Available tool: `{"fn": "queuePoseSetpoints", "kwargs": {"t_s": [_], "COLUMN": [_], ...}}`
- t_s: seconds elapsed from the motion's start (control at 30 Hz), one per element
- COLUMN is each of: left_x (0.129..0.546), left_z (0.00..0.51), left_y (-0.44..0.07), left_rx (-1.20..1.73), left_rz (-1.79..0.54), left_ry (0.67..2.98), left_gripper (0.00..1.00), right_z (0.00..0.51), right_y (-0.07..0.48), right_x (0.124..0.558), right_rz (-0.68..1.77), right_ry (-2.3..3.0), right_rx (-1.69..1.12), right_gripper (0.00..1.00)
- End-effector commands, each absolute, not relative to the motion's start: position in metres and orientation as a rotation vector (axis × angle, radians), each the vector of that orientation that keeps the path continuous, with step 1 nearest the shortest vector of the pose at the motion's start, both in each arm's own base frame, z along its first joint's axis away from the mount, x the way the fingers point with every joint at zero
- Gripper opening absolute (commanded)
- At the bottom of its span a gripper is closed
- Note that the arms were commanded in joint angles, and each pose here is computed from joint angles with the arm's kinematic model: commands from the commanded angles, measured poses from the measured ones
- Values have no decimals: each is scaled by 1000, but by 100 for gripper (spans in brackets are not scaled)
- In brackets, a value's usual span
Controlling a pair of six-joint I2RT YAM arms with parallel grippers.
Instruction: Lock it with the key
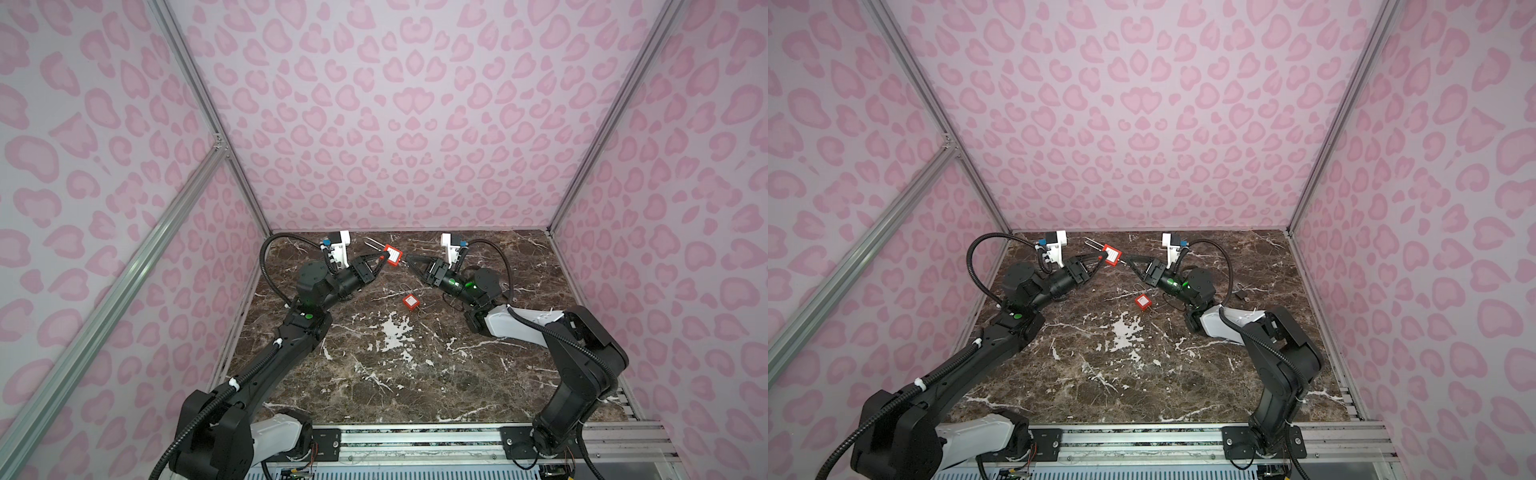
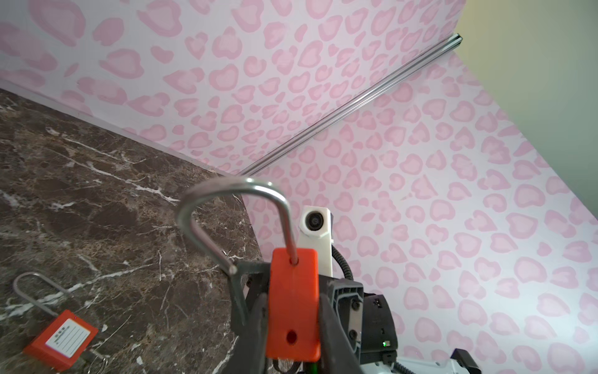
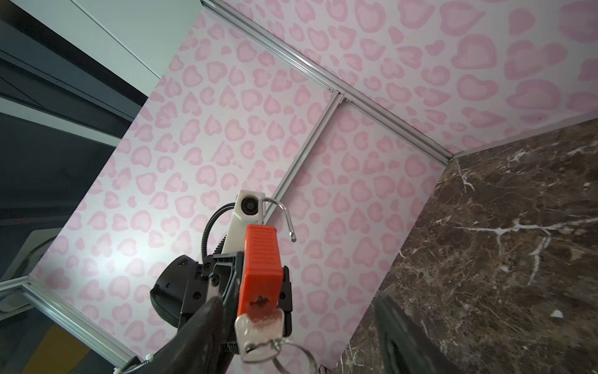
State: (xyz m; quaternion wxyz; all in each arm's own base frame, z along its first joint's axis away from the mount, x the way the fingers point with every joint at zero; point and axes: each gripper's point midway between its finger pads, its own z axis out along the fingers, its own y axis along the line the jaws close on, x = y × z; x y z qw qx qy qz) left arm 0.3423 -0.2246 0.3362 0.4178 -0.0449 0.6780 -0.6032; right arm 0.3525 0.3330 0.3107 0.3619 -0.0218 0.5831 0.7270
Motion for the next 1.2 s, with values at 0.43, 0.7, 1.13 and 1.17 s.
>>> {"fn": "queuePoseSetpoints", "kwargs": {"t_s": [0.43,0.7,1.13,1.17], "left_x": [336,336,335,335], "left_z": [359,354,344,344], "left_y": [-230,-231,-227,-226], "left_rx": [-46,-46,-69,-70], "left_rz": [-1584,-1577,-1542,-1536], "left_ry": [1595,1608,1629,1628], "left_gripper": [4,4,41,46], "right_z": [340,344,345,346], "right_y": [359,363,360,359], "right_x": [335,334,333,333], "right_rz": [2029,2057,2052,2052], "right_ry": [1392,1377,1367,1366], "right_rx": [-146,-152,-152,-150], "right_gripper": [56,38,13,13]}}
